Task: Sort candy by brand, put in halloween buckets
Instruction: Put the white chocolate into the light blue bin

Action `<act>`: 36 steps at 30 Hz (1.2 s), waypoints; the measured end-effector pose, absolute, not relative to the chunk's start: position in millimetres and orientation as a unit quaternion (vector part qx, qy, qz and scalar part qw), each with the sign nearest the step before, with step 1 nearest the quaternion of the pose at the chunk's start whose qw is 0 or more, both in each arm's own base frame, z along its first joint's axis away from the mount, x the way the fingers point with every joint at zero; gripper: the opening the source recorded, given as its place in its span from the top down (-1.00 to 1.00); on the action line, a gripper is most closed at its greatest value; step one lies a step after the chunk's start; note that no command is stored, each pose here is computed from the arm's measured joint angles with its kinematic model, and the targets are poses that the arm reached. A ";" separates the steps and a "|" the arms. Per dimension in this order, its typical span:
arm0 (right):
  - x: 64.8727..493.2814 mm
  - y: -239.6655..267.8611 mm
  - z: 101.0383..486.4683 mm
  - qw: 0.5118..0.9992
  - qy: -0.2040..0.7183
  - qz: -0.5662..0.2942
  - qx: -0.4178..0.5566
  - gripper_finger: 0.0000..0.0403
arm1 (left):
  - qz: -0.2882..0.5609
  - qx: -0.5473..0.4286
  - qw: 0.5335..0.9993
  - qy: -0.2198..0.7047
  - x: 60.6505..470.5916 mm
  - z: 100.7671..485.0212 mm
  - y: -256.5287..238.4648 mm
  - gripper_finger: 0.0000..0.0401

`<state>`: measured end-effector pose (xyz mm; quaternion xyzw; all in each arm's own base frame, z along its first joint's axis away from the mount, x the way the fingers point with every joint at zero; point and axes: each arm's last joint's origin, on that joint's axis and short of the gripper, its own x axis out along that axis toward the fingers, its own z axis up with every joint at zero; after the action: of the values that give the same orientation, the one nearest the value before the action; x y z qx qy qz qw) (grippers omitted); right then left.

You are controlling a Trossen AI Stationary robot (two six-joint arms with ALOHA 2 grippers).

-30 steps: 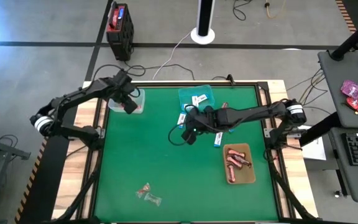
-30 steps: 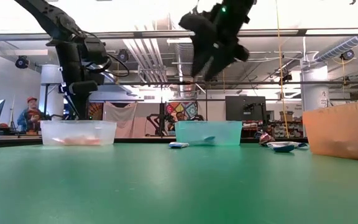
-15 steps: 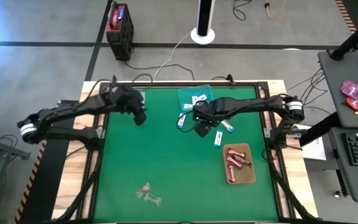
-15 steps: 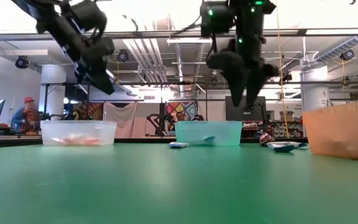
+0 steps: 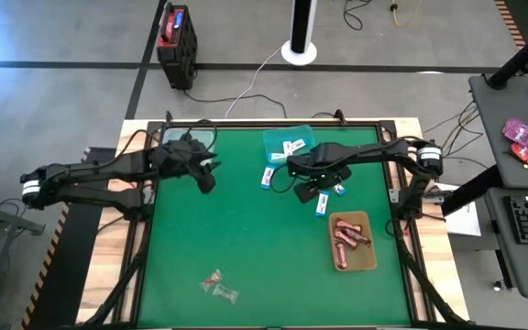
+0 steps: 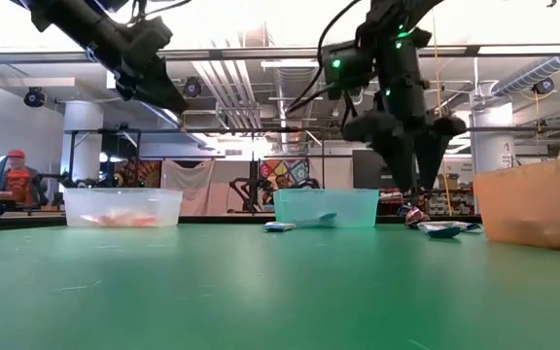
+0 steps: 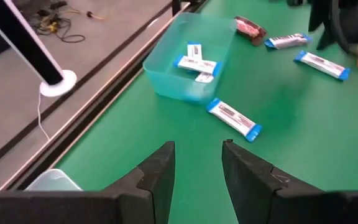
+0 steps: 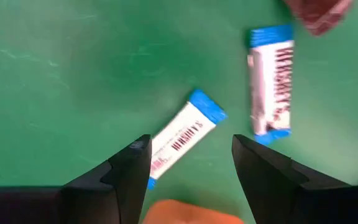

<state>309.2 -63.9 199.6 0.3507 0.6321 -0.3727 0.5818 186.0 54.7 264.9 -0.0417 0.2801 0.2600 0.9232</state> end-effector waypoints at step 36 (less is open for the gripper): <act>312.4 -82.8 140.7 0.569 0.649 -0.307 0.402 0.03 | 0.256 -0.015 0.927 0.273 195.4 263.4 57.3 0.42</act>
<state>312.4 -82.8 140.7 0.4019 0.6487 -0.3072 0.5686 195.4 57.3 263.4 -0.0150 0.2729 0.2562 0.9272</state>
